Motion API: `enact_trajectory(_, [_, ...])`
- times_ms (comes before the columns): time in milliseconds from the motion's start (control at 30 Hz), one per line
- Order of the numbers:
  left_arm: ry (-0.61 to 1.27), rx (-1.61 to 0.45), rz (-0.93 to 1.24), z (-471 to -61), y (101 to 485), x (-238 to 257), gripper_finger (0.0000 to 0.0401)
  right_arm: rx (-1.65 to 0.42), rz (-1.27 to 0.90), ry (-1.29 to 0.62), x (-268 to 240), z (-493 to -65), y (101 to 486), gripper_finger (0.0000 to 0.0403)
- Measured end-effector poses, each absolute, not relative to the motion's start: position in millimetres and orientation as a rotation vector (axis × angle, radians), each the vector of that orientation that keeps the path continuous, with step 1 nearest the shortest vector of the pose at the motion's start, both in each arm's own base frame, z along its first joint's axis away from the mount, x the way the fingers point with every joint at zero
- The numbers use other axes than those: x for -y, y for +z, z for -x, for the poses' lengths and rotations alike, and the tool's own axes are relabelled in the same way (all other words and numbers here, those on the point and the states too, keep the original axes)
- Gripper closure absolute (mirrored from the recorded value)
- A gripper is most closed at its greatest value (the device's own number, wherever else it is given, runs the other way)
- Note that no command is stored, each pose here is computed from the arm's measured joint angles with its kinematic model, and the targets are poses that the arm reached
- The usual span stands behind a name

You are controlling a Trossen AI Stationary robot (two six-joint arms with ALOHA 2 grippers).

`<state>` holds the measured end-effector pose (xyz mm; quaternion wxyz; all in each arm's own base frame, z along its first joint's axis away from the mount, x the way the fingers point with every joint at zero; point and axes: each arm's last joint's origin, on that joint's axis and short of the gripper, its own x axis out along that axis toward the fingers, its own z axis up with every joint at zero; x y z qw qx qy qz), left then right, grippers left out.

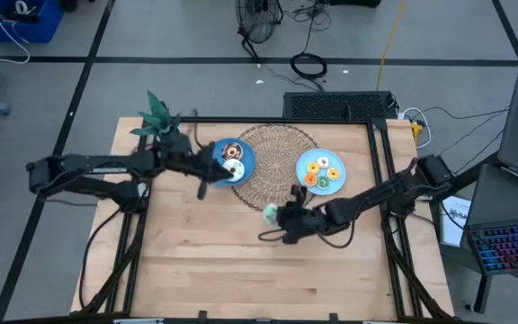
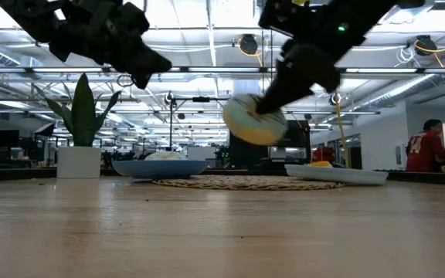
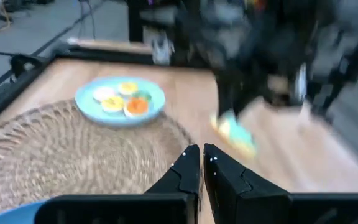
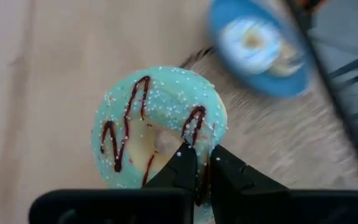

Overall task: Pick & Place donuts
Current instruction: Put the large blue donut on the dark blue plate

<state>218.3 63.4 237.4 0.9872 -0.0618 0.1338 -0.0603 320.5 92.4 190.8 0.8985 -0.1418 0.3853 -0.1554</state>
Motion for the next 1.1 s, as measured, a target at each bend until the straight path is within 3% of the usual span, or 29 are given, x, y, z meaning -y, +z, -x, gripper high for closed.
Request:
enact_trajectory(133, [-0.078, -0.328, 0.021, -235, 223, -48, 0.0356, -0.736, 0.388, -0.431, -76, -324, 203, 0.0385])
enact_trajectory(400, [0.016, -0.281, 0.059, -244, 223, -38, 0.0235, -0.728, 0.463, -0.613, -43, -329, 211, 0.0389])
enact_trajectory(533, [0.011, -0.275, 0.101, -245, 224, -34, 0.0195, -0.705, 0.447, -0.652, -28, -334, 214, 0.0387])
enact_trajectory(700, [0.013, -0.235, 0.165, -251, 223, -32, 0.0177, -0.647, 0.457, -0.667, -20, -340, 220, 0.0386])
enact_trajectory(1100, [0.132, -0.146, 0.198, -275, 204, -40, 0.0178, -0.598, 0.47, -0.668, -18, -344, 226, 0.0386])
